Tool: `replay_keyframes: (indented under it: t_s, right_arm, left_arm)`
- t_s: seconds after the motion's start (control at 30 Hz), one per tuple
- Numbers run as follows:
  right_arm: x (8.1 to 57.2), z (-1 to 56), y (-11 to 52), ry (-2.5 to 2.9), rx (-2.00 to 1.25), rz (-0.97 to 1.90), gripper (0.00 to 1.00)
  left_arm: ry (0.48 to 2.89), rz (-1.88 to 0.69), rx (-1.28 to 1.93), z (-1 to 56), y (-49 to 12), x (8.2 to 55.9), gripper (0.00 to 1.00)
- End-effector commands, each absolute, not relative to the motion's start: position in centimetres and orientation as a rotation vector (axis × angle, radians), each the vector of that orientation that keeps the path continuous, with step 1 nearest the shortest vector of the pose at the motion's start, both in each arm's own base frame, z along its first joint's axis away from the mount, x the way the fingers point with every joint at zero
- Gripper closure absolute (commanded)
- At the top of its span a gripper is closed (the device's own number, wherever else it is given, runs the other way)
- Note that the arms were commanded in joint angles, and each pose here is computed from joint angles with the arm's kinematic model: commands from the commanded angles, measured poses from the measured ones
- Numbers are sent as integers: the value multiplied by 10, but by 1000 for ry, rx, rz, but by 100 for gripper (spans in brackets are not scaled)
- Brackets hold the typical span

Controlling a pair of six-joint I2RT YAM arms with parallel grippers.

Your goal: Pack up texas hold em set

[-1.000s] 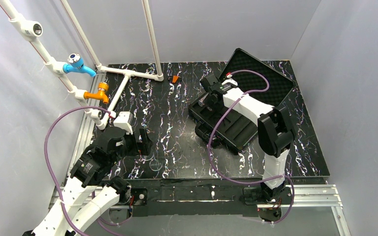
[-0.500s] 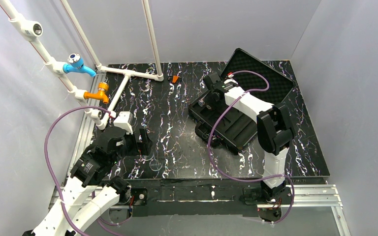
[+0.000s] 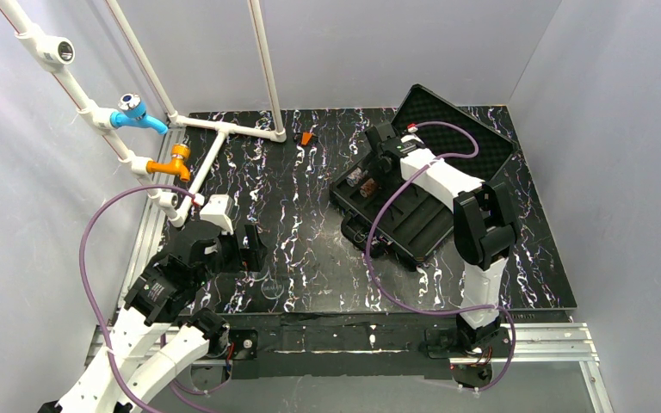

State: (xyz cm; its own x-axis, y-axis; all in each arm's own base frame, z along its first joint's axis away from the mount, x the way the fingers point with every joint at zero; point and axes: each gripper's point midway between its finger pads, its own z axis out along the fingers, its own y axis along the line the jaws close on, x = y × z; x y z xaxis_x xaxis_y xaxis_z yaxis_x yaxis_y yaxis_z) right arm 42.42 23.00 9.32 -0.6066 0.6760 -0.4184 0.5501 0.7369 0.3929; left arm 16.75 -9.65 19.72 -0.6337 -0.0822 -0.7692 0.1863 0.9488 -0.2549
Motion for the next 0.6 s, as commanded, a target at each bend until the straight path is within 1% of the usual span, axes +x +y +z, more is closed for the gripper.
replay_keyframes:
  t_s: [0.0,0.33,0.57]
  right_arm:
    - [434,114,227,2323,912,337,28]
    - [417,139,215,2310,734,336,35]
    - [406,158,251,2312,310,514,38]
  left_arm:
    - [2250,-358,84,190,-93,166,2]
    - [2255,-356,85,189,-93,166,2]
    - [2264,-356,88,188,-94,167,3]
